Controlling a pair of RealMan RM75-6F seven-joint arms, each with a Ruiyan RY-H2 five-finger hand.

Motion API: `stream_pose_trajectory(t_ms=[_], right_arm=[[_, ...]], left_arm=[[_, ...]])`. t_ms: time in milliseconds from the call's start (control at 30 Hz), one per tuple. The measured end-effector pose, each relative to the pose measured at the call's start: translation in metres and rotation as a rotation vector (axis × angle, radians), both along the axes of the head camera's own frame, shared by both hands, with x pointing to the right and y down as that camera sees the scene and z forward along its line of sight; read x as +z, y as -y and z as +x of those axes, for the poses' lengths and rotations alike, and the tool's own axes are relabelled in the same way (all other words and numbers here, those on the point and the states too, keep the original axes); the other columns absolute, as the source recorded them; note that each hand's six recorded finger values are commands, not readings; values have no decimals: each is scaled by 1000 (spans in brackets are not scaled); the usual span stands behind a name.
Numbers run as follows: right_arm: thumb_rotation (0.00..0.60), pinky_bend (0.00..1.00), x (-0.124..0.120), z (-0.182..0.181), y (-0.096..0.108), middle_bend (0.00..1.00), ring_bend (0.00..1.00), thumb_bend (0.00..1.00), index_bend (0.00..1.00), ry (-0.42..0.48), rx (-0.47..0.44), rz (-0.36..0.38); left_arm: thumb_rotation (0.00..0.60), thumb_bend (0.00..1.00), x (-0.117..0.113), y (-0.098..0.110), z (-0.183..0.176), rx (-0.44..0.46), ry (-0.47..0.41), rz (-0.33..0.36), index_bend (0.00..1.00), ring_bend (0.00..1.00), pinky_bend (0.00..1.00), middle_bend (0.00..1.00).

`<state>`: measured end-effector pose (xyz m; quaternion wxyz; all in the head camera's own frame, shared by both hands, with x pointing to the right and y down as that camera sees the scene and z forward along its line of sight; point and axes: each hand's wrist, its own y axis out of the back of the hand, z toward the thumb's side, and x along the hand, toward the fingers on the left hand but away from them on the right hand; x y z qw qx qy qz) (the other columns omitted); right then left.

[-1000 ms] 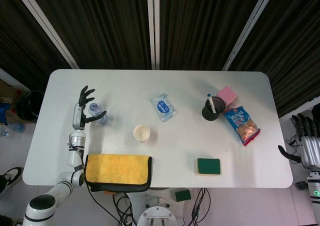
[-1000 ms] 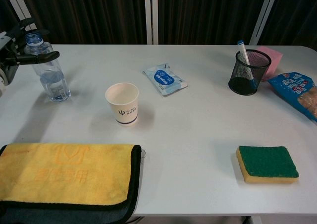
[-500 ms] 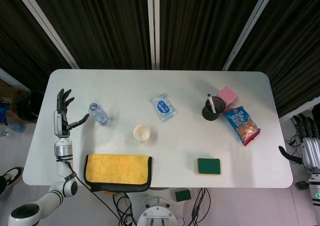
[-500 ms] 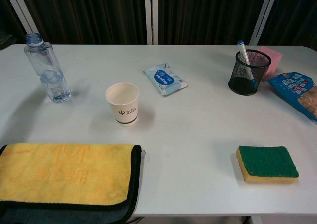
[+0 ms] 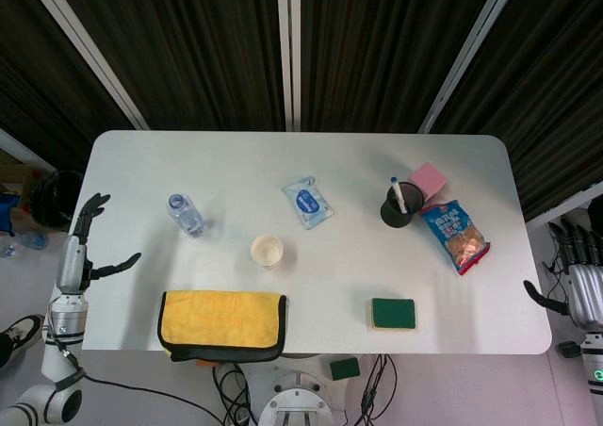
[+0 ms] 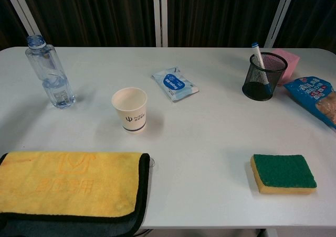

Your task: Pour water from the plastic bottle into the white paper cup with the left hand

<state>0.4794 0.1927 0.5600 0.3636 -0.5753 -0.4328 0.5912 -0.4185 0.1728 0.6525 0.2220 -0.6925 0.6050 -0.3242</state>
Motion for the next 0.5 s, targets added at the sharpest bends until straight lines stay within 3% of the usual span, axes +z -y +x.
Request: stream_pose_trajectory(t_ms=[33,133,267,367,500], right_arm=[[541,0,1,-1,-1,0,0,195,0,-5,-6,-5],[539,0,4,-1,-3,0,0,187,0,-27,-22,-17],[541,0,15,-5,-9,0,0,184,0,-44,-50,-49],[540,0,20,-6,-11,0,0,184,0,-43,-54,-52],[539,0,20,-7,-12,0,0,185,0,-41,-56,-46]], left_arm=[[498,0,-2,-3,-2,26,81,-12,64,45,166,113],[383,0,-9,-14,-10,106,354,-58,74,29,167,103],[328,0,-18,-32,-13,215,671,-138,73,26,166,96],[286,0,-25,-46,-13,275,814,-194,63,25,164,89],[239,0,-34,-62,-13,302,891,-261,62,25,162,88]])
